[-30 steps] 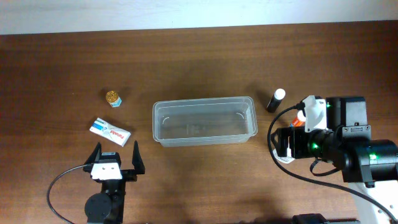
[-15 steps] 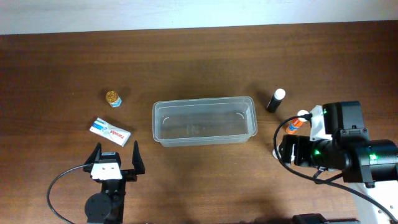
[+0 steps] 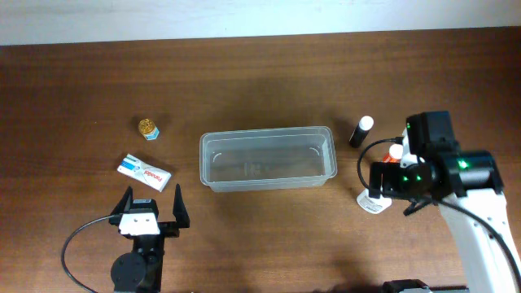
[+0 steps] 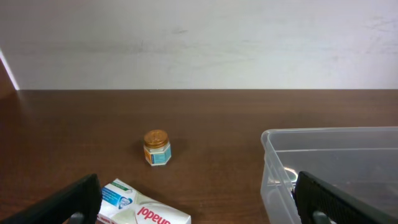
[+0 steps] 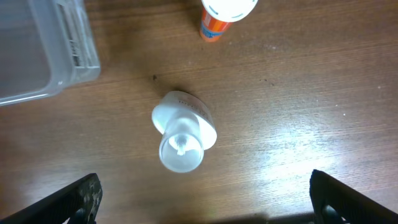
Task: Pack container
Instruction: 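Move right gripper down over the small white bottle, then close right gripper on the small white bottle and lift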
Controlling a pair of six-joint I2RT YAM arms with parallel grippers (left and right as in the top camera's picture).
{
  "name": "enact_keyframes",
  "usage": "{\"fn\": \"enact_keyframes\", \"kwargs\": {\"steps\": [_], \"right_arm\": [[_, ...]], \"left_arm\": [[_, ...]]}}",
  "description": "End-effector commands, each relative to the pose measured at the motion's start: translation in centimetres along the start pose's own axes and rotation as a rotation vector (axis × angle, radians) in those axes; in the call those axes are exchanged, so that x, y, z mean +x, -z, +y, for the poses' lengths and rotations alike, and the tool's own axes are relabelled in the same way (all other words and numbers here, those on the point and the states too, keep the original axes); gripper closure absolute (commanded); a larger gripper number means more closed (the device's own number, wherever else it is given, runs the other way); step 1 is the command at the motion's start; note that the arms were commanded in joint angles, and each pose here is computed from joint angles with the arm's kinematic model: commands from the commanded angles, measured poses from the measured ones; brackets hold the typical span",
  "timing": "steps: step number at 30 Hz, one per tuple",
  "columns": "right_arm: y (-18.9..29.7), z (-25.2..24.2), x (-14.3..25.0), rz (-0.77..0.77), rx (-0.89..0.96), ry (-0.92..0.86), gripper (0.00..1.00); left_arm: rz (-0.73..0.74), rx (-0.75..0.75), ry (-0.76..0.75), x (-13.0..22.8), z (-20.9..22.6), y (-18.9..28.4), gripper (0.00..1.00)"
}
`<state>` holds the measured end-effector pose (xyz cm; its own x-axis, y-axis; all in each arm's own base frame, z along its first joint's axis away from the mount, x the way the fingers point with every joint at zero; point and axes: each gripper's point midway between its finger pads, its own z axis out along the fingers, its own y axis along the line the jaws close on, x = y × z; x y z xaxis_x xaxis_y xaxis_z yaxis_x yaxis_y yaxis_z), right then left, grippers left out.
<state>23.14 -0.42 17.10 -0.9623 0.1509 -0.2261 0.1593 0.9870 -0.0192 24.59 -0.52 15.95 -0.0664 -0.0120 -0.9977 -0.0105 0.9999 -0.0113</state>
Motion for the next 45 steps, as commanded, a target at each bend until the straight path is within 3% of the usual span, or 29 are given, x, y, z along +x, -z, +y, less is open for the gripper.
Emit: {"fn": "enact_keyframes", "kwargs": {"steps": [1,11,25,37,45], "right_arm": [[-1.1,-0.2,0.1,0.04,0.025,0.025,0.02],[-3.5,2.0,0.1,0.149,-0.069,0.022,0.0],[-5.5,2.5,0.0,0.218,-0.08,0.01,0.24],[-8.4,2.1,3.0,0.292,-0.066,0.011,0.24],[-8.8,2.4,1.8,0.238,-0.075,0.011,0.27]], "left_arm": [[0.007,-0.004,-0.019,0.2,0.1,0.0,0.01],[0.007,-0.004,-0.019,0.2,0.1,0.0,0.01],[0.007,-0.004,-0.019,0.2,0.1,0.0,0.01],[0.007,-0.004,-0.019,0.2,0.1,0.0,0.01],[0.007,-0.004,-0.019,0.2,0.1,0.0,0.01]]}}
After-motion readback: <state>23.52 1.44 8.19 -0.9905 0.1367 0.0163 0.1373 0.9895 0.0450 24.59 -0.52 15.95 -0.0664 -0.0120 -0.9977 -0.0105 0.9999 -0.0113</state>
